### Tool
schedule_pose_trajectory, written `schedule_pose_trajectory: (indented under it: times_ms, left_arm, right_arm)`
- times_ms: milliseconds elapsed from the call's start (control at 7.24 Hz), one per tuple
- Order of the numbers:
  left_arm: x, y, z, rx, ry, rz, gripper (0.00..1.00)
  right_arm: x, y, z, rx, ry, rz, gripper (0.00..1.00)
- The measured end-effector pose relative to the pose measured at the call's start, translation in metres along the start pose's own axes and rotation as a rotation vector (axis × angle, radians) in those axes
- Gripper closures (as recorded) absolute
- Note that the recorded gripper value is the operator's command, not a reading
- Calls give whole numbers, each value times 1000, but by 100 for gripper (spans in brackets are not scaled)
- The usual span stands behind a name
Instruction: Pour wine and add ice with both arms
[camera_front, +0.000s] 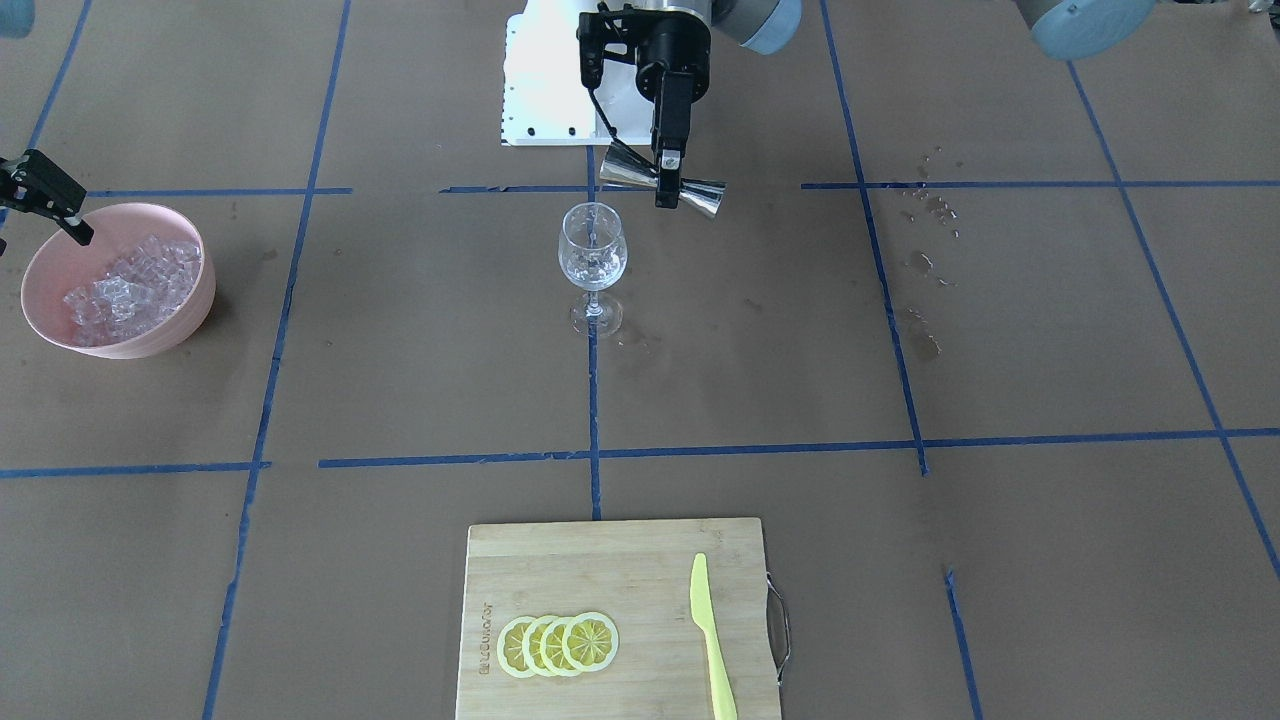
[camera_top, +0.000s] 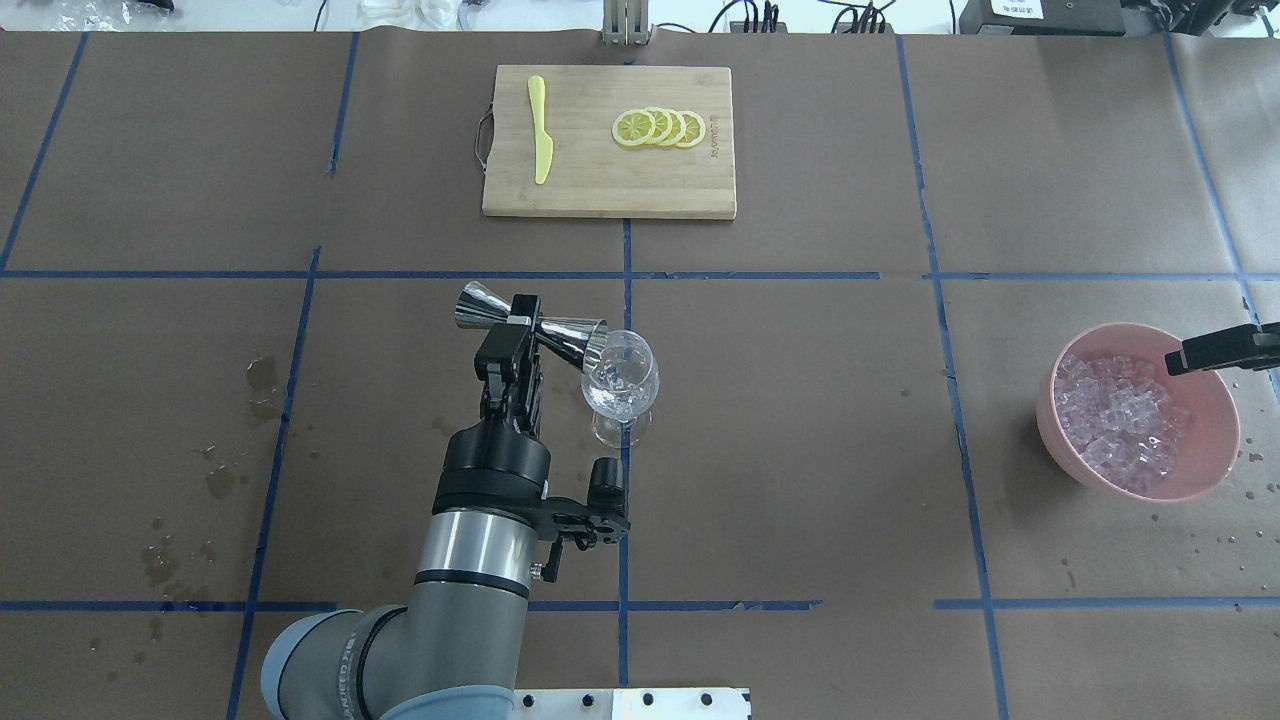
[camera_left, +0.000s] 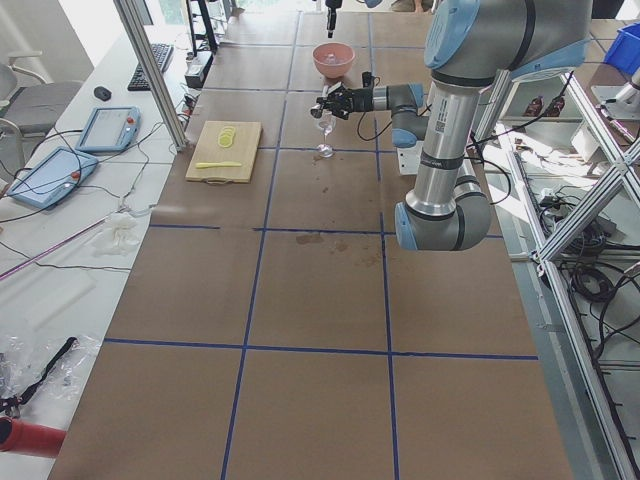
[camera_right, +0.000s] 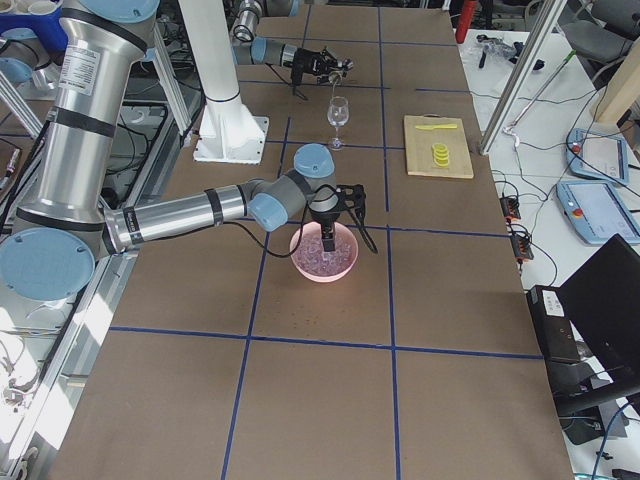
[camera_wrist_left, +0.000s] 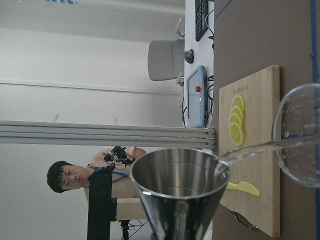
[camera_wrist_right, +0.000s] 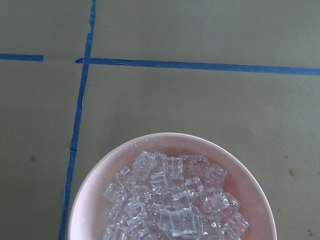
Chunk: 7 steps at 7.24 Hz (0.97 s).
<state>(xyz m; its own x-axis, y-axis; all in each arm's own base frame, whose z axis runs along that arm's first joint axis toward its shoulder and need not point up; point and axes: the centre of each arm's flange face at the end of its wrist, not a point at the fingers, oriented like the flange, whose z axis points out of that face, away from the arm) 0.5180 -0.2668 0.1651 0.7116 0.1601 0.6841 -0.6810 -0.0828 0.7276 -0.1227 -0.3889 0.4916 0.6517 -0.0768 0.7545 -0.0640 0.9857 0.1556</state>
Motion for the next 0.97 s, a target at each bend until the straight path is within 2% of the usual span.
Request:
schedule_pose_trajectory:
  times_ms: [553,967]
  left_arm:
    - [-6,-1,-3,7,-6,-38,100]
    - [-15,16,11,-4,-37,-89,100]
  right_arm:
    - [-1,-1,0,2,-1,0,0]
    - [-2,-3,0,9,3,-3,0]
